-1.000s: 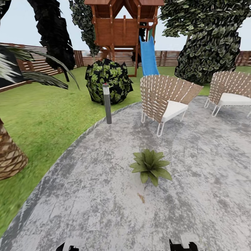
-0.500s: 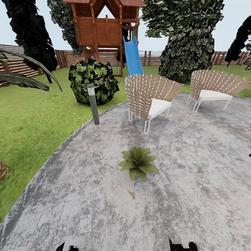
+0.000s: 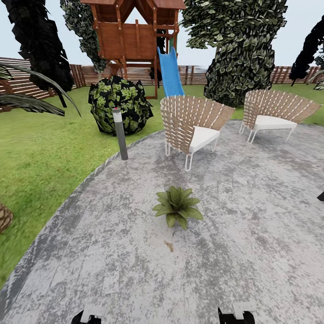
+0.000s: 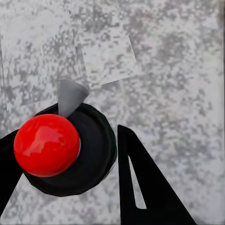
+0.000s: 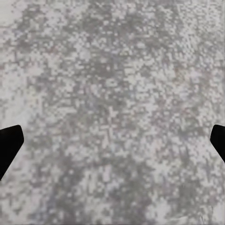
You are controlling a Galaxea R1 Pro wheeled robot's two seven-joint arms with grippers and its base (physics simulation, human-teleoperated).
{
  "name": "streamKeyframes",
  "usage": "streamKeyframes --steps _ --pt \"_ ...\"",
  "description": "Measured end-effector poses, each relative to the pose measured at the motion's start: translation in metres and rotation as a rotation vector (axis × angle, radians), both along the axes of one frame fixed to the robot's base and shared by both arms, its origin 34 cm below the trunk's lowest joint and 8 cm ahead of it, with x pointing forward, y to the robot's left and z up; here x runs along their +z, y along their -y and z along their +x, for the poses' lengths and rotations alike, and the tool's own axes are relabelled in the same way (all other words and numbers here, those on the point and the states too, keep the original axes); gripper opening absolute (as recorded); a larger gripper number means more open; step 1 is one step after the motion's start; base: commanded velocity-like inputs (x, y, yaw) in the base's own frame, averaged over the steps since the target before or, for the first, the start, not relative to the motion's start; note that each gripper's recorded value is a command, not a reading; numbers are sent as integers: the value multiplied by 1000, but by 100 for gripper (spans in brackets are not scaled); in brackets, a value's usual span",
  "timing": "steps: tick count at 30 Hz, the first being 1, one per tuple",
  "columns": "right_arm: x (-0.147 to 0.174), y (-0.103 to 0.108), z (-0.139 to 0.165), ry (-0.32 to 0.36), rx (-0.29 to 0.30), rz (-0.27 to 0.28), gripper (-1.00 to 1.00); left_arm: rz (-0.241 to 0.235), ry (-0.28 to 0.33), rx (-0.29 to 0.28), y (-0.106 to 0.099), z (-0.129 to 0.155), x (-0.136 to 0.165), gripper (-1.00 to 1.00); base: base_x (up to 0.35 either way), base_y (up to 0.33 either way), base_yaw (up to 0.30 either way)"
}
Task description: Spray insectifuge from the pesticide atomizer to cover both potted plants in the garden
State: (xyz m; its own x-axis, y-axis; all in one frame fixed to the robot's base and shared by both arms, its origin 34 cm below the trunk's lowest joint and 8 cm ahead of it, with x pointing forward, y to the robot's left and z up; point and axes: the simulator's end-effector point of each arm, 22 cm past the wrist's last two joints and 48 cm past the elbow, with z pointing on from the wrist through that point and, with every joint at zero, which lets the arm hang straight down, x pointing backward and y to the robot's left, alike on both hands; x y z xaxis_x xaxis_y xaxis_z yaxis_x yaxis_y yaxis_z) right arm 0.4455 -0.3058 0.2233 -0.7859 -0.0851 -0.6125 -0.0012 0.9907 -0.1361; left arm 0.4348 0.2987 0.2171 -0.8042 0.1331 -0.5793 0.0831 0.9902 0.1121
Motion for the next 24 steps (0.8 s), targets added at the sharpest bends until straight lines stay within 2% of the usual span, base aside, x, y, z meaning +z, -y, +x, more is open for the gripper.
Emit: streamKeyframes --steps 1,3,4,5,7,8,9,10,12,14,16,17,20,24 --pt "0 1 0 0 -1 -2 100 -3 5 -14 3 4 1 -100 0 0 0" --pt "3 5 5 10 4 -7 100 -23 5 -141 23 12 3 -100 0 0 0" --pt "23 -7 44 96 136 -29 100 -131 18 -384 69 30 17 -100 0 0 0" --pt "35 -16 63 140 261 -63 100 -215 22 -528 94 42 33 -100 0 0 0" --pt "43 -30 74 167 393 -100 100 -265 6 -671 102 50 48 -100 0 0 0" --pt "44 -41 75 168 494 -119 100 -291 -7 -745 104 56 59 -100 0 0 0" --pt "43 -51 72 161 569 -125 100 -307 -18 -788 104 60 65 -100 0 0 0" --pt "41 -66 68 144 679 -123 100 -330 -29 -830 106 65 74 -100 0 0 0" --pt "43 -87 70 126 814 -92 100 -354 -39 -885 109 74 87 -100 0 0 0" --pt "51 -105 80 123 904 -49 100 -349 -60 -953 111 80 95 -100 0 0 0" --pt "61 -121 87 122 978 -3 100 -317 -101 -1029 113 85 99 -100 0 0 0" --pt "65 -128 89 125 1005 12 100 -301 -124 -1046 112 86 99 -100 0 0 0" --pt "78 -149 92 133 1084 66 100 -279 -205 -1039 110 89 98 -100 0 0 0" --pt "86 -167 85 127 1154 118 100 -264 -249 -1065 121 84 94 -100 0 0 0"
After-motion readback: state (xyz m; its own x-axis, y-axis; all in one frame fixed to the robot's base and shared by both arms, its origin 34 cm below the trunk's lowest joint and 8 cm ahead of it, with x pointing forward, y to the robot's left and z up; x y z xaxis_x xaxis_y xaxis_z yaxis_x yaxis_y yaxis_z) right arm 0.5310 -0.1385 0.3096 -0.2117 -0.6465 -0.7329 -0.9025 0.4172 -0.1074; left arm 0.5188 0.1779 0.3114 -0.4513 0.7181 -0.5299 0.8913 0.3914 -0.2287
